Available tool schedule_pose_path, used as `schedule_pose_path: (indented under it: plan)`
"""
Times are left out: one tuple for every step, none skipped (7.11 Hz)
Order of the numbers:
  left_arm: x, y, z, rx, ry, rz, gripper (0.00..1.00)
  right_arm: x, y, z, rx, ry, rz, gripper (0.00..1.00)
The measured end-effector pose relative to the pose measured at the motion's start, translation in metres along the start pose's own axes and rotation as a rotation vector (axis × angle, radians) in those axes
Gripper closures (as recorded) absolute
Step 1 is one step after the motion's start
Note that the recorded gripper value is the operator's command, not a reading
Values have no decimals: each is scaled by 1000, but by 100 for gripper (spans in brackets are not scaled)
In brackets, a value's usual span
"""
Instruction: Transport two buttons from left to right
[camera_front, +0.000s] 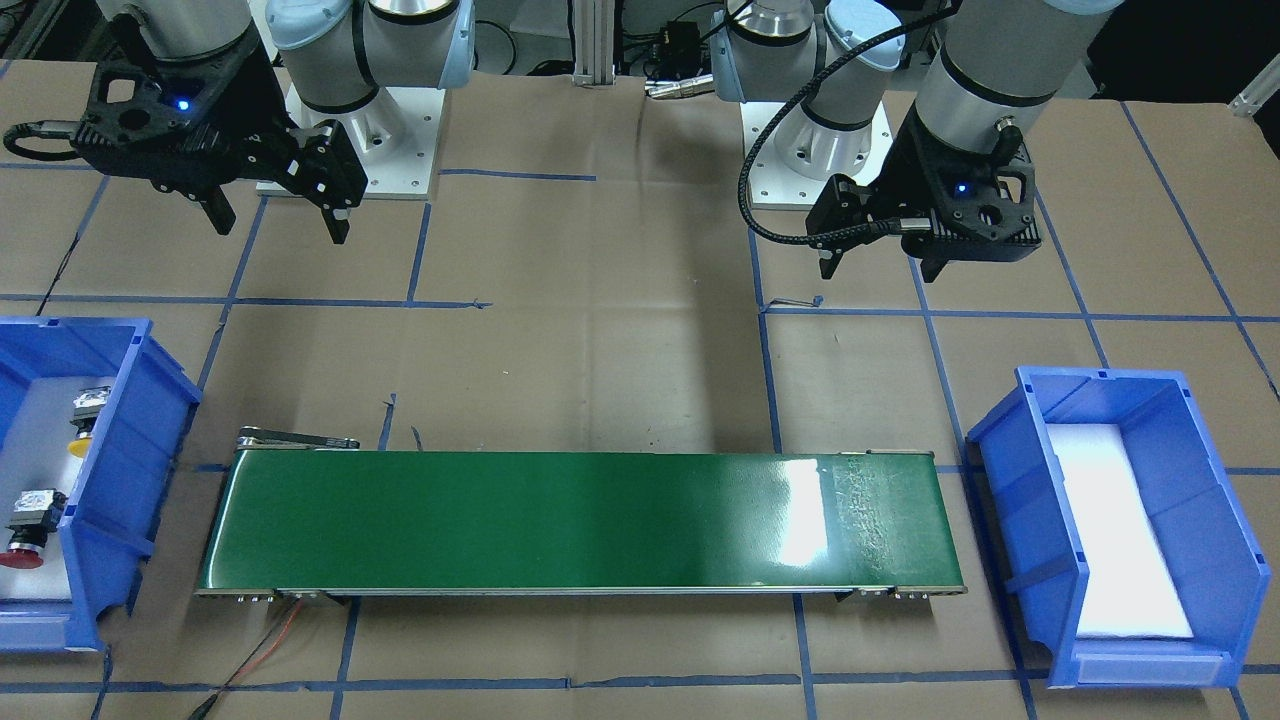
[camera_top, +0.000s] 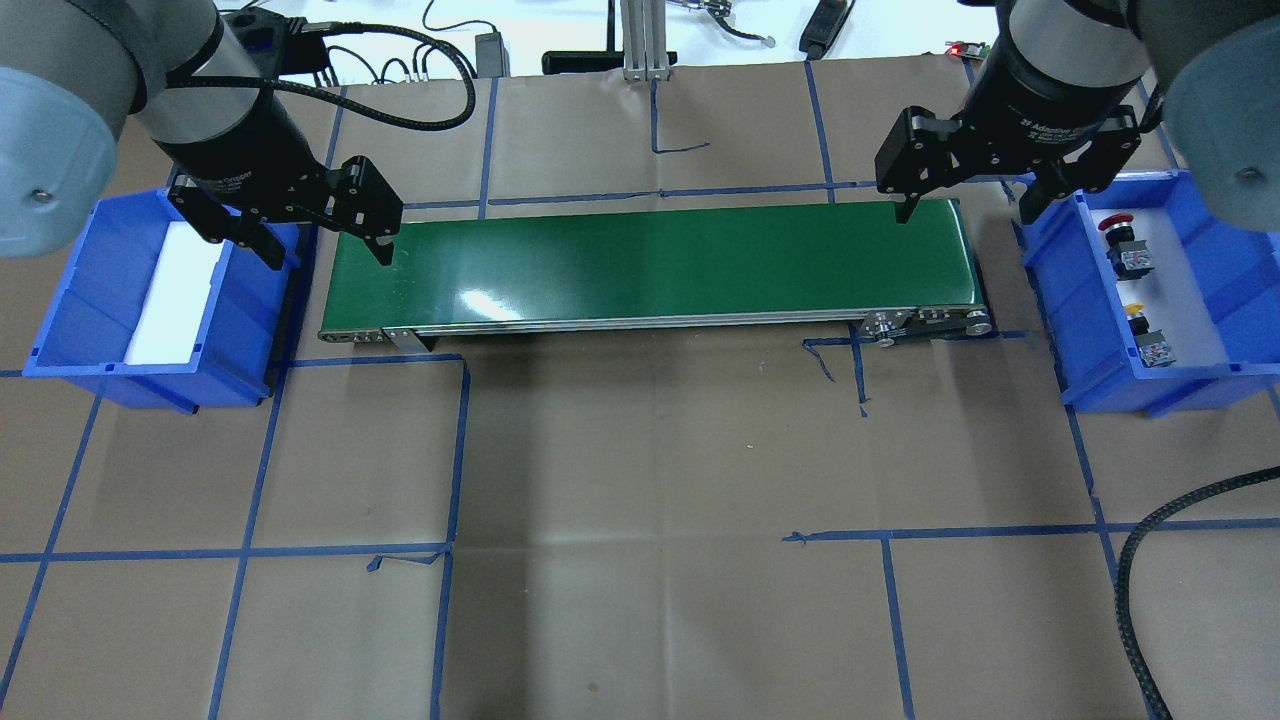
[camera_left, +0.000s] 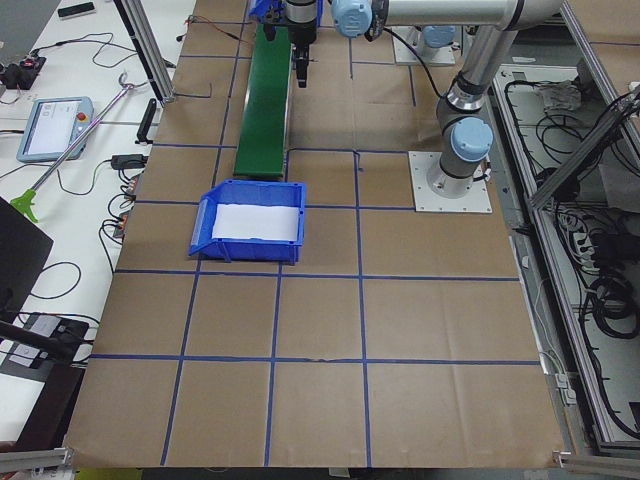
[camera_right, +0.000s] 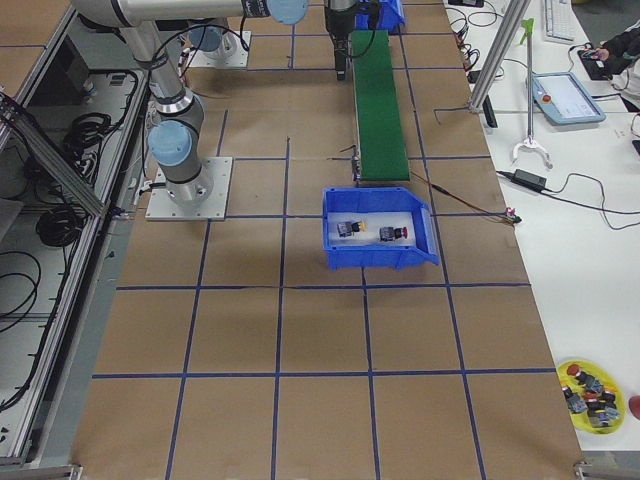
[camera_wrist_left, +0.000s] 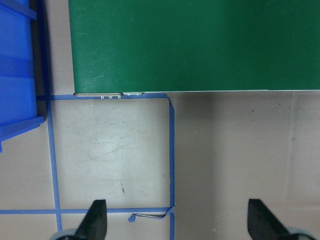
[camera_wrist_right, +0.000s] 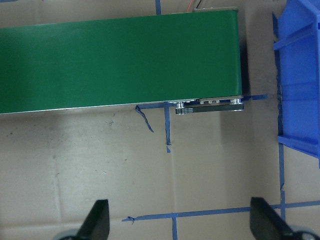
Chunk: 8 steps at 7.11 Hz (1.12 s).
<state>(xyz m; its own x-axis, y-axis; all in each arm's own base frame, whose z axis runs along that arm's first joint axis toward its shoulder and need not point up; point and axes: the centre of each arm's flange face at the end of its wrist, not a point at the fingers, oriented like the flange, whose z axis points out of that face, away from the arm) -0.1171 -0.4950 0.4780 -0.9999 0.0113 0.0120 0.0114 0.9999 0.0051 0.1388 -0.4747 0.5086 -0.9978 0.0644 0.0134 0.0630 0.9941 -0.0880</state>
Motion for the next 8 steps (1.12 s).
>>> schedule_pose_path:
  plan:
    - [0,0,0,0,0,0,0,-3,-3,4,-4,0,-7,0]
    - [0,0,0,0,0,0,0,-4,-4,6,-6,0,-11,0]
    - [0,0,0,0,0,0,0,-4,-4,7,-7,0,-12,0]
    - [0,0,0,0,0,0,0,-4,-4,7,-8,0,-13,0]
    - [0,0,0,0,0,0,0,-4,-5,7,-8,0,-13,0]
    - [0,0,0,0,0,0,0,-4,-5,7,-8,1,-13,0]
    - [0,0,0,0,0,0,0,-4,-5,7,-7,1,-13,0]
    - [0,0,0,0,0,0,0,-4,-5,7,-6,0,-13,0]
